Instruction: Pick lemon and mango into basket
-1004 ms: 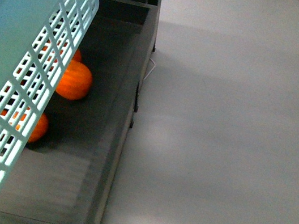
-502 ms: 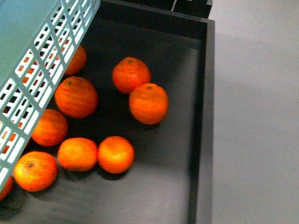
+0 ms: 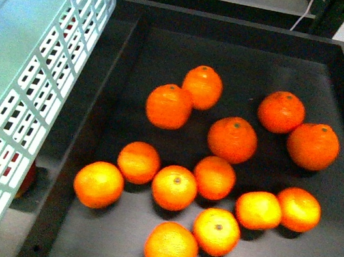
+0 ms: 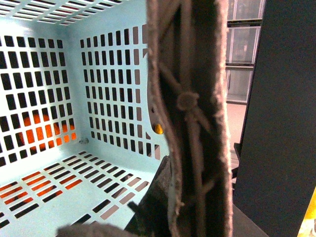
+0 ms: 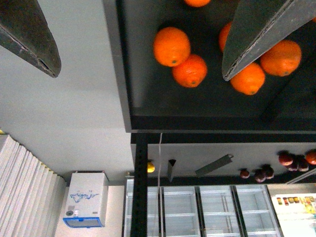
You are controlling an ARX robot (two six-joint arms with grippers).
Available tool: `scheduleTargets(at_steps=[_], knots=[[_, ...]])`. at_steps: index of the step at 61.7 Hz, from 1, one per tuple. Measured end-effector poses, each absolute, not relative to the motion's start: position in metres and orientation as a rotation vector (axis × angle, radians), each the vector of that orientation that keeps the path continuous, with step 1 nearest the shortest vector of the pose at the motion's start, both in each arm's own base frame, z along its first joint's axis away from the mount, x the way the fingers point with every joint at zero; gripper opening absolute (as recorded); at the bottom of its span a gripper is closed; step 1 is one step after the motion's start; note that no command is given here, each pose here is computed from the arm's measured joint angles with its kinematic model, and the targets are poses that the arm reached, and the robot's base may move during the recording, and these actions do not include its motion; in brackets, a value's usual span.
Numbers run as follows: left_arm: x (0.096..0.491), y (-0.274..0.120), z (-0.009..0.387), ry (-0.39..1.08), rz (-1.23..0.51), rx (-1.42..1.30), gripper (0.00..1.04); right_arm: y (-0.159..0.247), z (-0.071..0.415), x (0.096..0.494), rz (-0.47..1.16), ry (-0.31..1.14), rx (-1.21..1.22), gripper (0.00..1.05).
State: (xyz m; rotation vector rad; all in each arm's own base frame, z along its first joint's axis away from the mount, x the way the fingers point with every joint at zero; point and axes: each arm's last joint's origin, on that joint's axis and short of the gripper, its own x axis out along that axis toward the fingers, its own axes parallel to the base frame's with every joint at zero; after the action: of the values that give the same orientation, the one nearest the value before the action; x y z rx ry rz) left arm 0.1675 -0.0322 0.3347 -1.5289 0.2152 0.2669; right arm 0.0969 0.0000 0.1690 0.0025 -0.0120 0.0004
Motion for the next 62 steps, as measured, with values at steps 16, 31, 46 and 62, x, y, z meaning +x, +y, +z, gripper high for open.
scheduleTargets(at_steps=[16,31,46,62], knots=[[0.1677,-0.0323,0.3341,0.217,0.268,-1.528,0.06,0.0000,0.1689,0.0969,-0.001,-0.012,0.003,0.96],[0.1678,-0.0323,0.3340,0.217,0.269,-1.528,0.06,0.0000,0.1690,0.0969,-0.002,-0.012,0.002,0.96],[0.1678,-0.0323,0.3340,0.217,0.269,-1.528,0.06,0.0000,0.1690,0.0968,0.000,-0.012,0.002,0.96],[0.1677,-0.0321,0.3341,0.215,0.271,-1.526,0.06,-0.0001,0.1690,0.0969,-0.002,-0.012,0.002,0.96]])
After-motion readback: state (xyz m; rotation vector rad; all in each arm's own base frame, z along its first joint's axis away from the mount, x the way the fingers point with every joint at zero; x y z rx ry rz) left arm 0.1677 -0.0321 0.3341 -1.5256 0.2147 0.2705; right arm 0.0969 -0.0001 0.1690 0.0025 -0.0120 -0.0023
